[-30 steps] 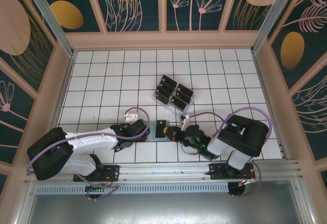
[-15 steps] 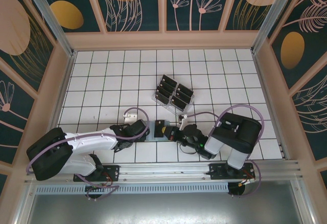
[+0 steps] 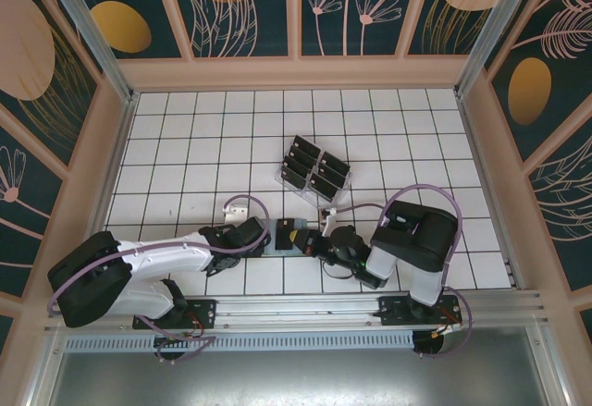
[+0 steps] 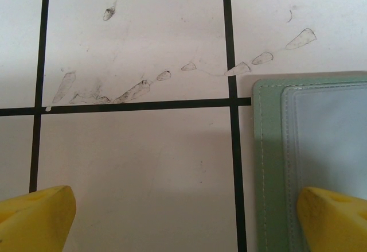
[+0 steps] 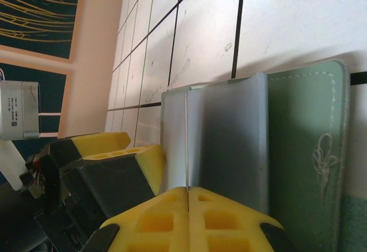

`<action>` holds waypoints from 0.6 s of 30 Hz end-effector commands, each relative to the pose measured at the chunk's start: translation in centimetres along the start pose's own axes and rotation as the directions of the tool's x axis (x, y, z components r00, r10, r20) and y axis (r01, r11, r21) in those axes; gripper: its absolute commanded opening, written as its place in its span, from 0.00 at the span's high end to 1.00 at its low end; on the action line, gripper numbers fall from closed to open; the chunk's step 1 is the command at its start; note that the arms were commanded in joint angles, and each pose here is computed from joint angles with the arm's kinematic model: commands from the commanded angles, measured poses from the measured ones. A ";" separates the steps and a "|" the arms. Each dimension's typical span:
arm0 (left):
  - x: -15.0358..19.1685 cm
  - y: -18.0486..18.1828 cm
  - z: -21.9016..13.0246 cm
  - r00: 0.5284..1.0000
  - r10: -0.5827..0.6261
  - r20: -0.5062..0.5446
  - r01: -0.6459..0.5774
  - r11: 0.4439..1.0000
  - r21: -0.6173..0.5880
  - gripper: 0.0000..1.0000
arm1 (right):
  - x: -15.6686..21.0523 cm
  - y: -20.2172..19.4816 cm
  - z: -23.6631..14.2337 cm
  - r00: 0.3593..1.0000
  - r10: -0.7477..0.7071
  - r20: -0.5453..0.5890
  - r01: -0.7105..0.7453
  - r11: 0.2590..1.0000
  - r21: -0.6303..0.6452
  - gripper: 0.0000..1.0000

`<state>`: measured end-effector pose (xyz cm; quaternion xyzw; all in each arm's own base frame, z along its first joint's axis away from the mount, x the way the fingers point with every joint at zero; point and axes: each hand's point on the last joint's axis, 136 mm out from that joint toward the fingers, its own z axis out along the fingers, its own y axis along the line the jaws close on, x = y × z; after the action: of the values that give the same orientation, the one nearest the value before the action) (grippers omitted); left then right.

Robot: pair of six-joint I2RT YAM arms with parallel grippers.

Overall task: Put the credit cards into the card holder
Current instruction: Insert the credit card into the card slot.

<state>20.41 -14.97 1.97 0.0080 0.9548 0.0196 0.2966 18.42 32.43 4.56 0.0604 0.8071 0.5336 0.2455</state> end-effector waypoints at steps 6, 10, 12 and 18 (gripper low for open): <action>1.3 1.6 0.2 0.999 0.032 -0.026 -0.034 0.998 -0.054 0.02 | -0.2 0.9 0.6 1.000 0.019 0.001 -0.019 0.999 -0.047 1.00; 1.3 1.6 0.2 0.999 0.032 -0.025 -0.033 0.998 -0.052 0.02 | -0.1 0.9 0.7 1.000 0.023 -0.003 -0.023 0.999 -0.048 1.00; 1.3 1.6 0.2 0.999 0.033 -0.026 -0.034 0.998 -0.053 0.02 | 0.0 0.8 0.7 1.000 0.026 -0.005 -0.026 0.998 -0.049 1.00; 1.3 1.5 0.3 0.999 0.034 -0.026 -0.035 0.998 -0.053 0.02 | 0.1 0.6 0.9 0.999 0.036 -0.010 -0.036 0.998 -0.048 1.00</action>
<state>20.37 -14.85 1.93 0.0080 0.9546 0.0211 0.2972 18.10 32.89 4.09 0.0612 0.8066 0.5418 0.2284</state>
